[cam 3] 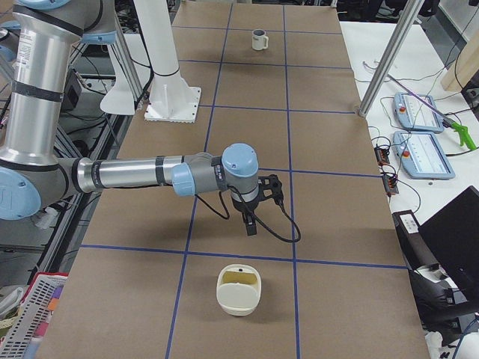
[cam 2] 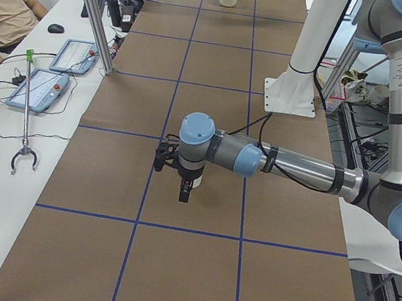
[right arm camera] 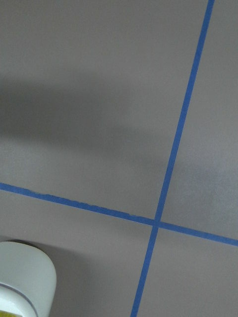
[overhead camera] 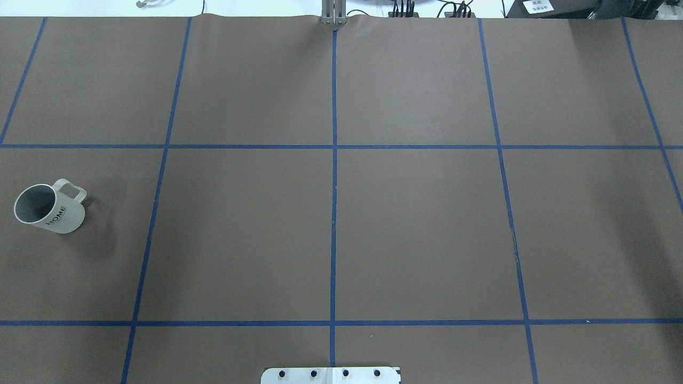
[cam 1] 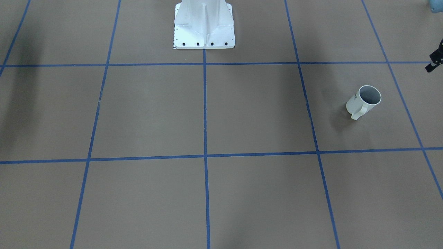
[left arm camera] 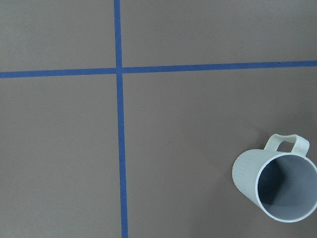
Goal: Left arm hands cup to right arm to dump lemon
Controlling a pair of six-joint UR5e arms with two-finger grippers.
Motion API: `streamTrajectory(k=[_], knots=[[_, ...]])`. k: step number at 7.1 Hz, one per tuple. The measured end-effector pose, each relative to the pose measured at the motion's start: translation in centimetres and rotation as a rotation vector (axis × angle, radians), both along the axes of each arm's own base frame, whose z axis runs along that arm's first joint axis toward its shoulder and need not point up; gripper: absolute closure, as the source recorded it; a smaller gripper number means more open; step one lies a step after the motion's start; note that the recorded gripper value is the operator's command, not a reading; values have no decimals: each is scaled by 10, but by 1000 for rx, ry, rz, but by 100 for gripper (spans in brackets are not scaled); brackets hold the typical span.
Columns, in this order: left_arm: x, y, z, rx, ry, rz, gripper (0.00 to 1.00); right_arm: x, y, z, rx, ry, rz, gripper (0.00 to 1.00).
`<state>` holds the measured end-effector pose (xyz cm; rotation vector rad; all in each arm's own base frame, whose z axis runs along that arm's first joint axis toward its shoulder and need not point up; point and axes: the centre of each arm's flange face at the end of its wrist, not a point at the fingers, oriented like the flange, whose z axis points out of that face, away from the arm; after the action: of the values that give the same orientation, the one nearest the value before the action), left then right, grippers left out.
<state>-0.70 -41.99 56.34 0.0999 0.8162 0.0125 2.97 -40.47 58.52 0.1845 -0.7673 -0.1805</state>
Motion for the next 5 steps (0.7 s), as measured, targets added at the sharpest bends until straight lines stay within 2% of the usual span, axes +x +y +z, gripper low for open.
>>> streamTrajectory(k=[5], knots=[[1,-4,-2,6,-1,0,0,-1,-1,-1,3,-2,0,0]])
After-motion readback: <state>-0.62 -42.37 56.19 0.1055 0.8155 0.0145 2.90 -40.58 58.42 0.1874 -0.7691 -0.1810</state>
